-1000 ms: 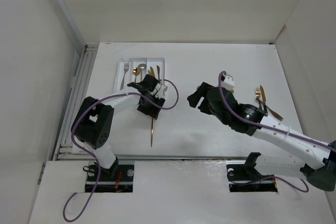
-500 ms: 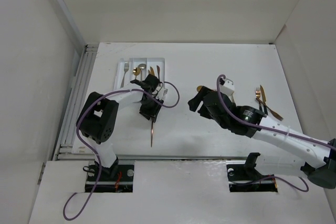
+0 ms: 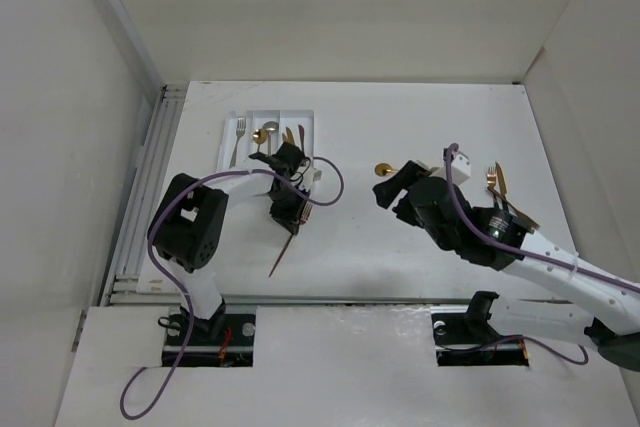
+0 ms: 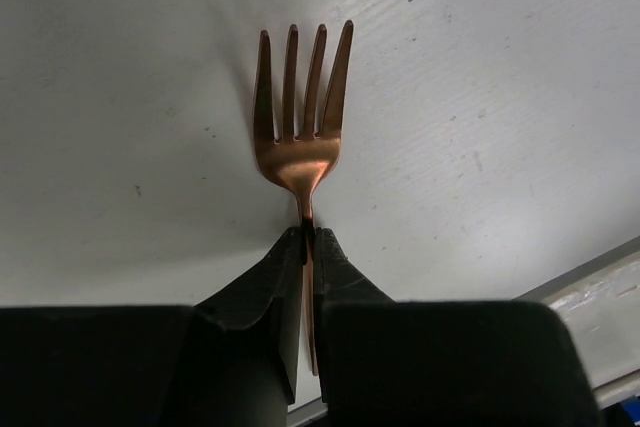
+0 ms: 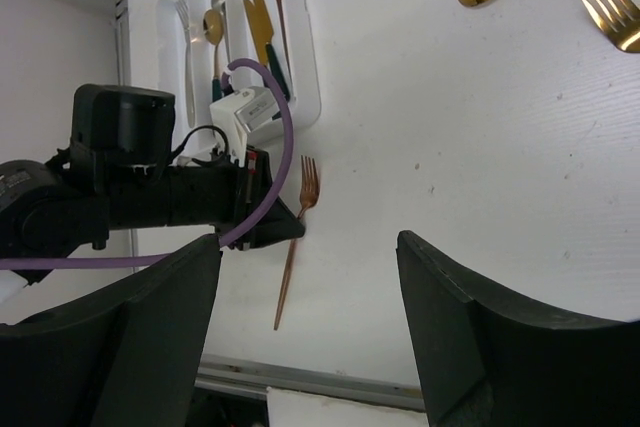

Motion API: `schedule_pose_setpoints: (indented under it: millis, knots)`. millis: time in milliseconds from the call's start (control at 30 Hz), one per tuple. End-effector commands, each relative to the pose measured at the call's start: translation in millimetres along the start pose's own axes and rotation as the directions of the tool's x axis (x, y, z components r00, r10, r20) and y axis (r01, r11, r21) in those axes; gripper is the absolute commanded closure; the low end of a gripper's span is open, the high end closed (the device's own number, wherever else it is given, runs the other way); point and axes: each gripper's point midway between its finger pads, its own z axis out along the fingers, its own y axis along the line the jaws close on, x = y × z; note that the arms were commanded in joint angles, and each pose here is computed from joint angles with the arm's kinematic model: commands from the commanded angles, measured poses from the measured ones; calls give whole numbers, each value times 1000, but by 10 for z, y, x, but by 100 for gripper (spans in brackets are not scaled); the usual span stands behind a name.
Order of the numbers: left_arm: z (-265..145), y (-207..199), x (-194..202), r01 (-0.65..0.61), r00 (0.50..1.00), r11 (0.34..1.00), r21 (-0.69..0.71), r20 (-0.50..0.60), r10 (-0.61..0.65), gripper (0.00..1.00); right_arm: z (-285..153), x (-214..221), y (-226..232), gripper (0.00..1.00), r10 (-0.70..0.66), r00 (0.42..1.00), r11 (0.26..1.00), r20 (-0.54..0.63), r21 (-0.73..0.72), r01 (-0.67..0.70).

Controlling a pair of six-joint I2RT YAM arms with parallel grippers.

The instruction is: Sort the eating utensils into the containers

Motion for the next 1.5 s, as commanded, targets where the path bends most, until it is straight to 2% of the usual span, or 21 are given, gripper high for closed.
schedule_pose_setpoints:
  millis: [0, 100, 200, 233, 267, 300, 400, 467, 500, 533, 567, 600, 700, 800, 833, 933, 1100, 1267, 1433, 1467]
  knots:
    - [114, -1, 183, -31, 998, 999, 30, -49, 33, 100, -25, -74, -18, 24, -4, 999, 1000, 35, 15, 3]
    - [-135, -164, -95, -106, 994, 992, 66, 33, 104, 100, -16, -173, 134, 24, -38, 996, 998, 76, -42, 42]
    - [-453, -368, -417, -201, 971, 977, 78, 150, 187, 100, 54, -327, 310, 18, -126, 984, 986, 123, -96, 138]
    - [-603, -463, -524, -231, 956, 970, 75, 204, 212, 100, 109, -332, 348, 18, -138, 986, 983, 93, -109, 148]
    - [-805, -549, -703, -267, 934, 961, 73, 267, 239, 100, 223, -638, 300, 18, -108, 986, 990, 124, -77, 118]
    - [-930, -591, -782, -277, 923, 959, 68, 297, 245, 100, 414, -685, 243, 18, -162, 982, 984, 95, -58, 168]
    - [-1435, -676, -1161, -299, 868, 953, 55, 431, 248, 100, 694, -1283, 228, 18, -120, 989, 983, 87, -127, 131]
    - [-1722, -487, -1356, -248, 845, 968, 32, 496, 200, 100, 979, -1434, 158, 18, -153, 987, 979, 46, -131, 158]
    - [-1939, -426, -1516, -228, 817, 973, 18, 548, 181, 100, 1013, -1736, 147, 17, -146, 985, 980, 91, -124, 157]
    - [-2018, -282, -1552, -189, 821, 982, -2, 549, 159, 100, 1102, -1813, 134, 17, -158, 983, 978, 90, -120, 168]
    - [-2007, -88, -1632, -151, 828, 988, -29, 542, 142, 100, 1343, -1765, 18, 17, -194, 980, 977, 45, -85, 197]
    - [-2188, 277, -1757, -55, 812, 992, -117, 573, 113, 100, 1390, -1884, 90, 17, -210, 976, 973, 63, -80, 215]
    - [-2173, 1019, -1823, 110, 830, 968, -224, 556, 34, 100, 1778, -1743, -39, 17, -238, 971, 970, -15, -50, 237]
    - [-2181, 1440, -1887, 200, 819, 954, -224, 573, -37, 100, 2037, -1622, -132, 17, -236, 970, 971, -56, -43, 234]
    - [-2088, 1662, -1861, 252, 819, 948, -195, 564, -101, 100, 2086, -1631, -125, 17, -236, 970, 971, -52, -45, 234]
    - [-1922, 2039, -1856, 316, 811, 931, -184, 562, -164, 100, 2201, -1610, -236, 17, -230, 971, 973, -62, -20, 229]
    - [-1682, 2248, -1906, 301, 825, 932, -203, 545, -148, 100, 2353, -1411, -457, 17, -224, 968, 974, -113, 22, 227]
    - [-1448, 2328, -1976, 329, 822, 928, -173, 536, -192, 100, 2345, -1195, -807, 17, -230, 959, 964, -165, 94, 247]
    - [-1263, 2398, -1968, 364, 828, 917, -163, 509, -238, 100, 2233, -784, -1347, 15, -171, 937, 953, -305, 190, 236]
    - [-1228, 2456, -1939, 382, 824, 910, -158, 504, -259, 100, 2169, -697, -1418, 12, -160, 928, 949, -335, 207, 239]
